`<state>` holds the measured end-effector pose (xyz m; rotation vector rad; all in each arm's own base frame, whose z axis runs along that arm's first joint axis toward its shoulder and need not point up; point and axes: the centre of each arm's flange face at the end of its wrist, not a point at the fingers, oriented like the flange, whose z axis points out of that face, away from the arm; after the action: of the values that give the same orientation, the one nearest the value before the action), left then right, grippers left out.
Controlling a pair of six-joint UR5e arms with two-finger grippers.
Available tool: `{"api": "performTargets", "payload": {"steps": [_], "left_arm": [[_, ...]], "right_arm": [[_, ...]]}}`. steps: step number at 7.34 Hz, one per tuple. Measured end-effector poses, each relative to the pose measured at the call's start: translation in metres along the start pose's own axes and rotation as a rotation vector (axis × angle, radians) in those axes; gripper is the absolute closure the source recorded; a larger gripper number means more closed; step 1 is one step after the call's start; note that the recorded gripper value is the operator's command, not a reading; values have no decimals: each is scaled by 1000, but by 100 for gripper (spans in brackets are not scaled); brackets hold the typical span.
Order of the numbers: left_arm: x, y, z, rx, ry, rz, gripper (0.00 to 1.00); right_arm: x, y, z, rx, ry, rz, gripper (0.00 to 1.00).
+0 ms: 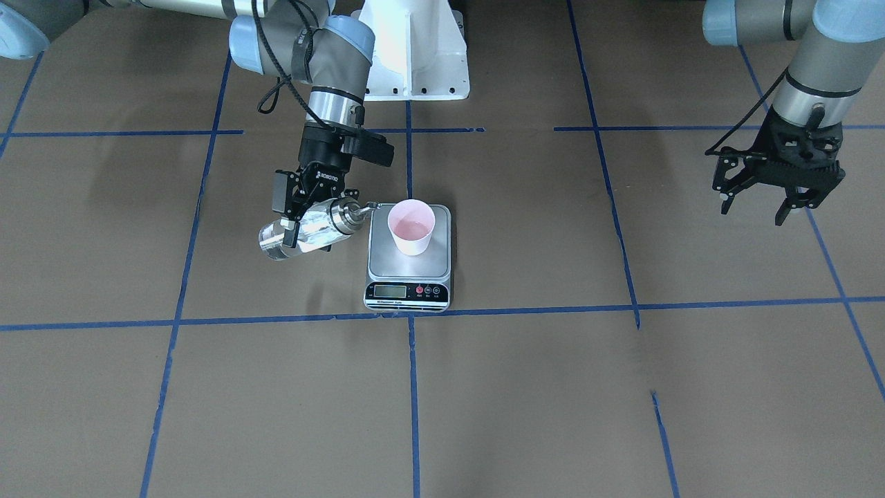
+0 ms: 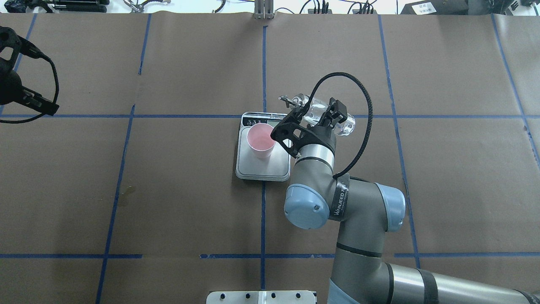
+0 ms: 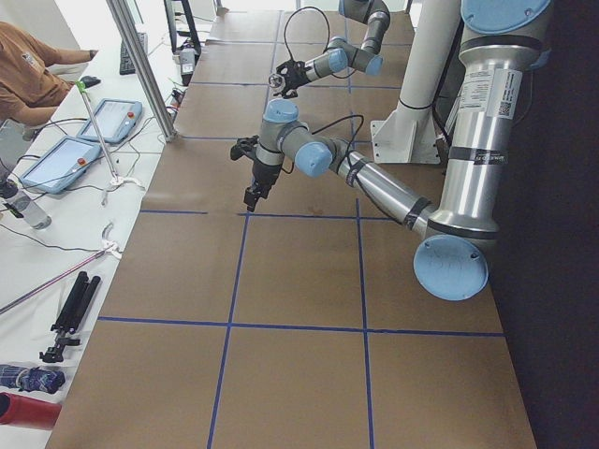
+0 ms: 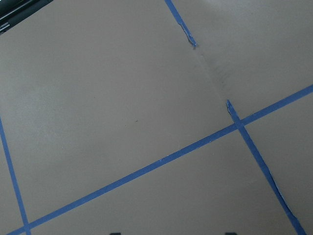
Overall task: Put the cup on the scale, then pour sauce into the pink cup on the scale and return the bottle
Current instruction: 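Carry the bottle with the right gripper over the pink cup, then tilt the bottle spout down over the pink cup to pour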
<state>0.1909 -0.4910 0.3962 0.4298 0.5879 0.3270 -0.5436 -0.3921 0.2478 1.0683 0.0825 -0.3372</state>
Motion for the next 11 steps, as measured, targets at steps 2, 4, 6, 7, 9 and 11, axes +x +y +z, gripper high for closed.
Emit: {"api": "performTargets", "payload": {"steps": [2, 4, 6, 7, 9, 11], "left_arm": [[1, 0, -1, 0, 4, 0, 23], [2, 0, -1, -4, 18, 0, 23], [3, 0, -2, -3, 23, 0, 23], [3, -1, -2, -3, 23, 0, 23], [3, -1, -3, -3, 24, -1, 23], [3, -1, -3, -4, 24, -1, 23]], "right_arm": [[-13, 4, -9, 11, 69, -146, 100], [-19, 6, -11, 18, 103, -243, 100], [-21, 9, -8, 17, 136, -325, 100], [-21, 10, -7, 10, 160, -377, 100], [-21, 12, -5, -5, 199, -461, 100], [-21, 8, -5, -9, 225, -562, 100]]}}
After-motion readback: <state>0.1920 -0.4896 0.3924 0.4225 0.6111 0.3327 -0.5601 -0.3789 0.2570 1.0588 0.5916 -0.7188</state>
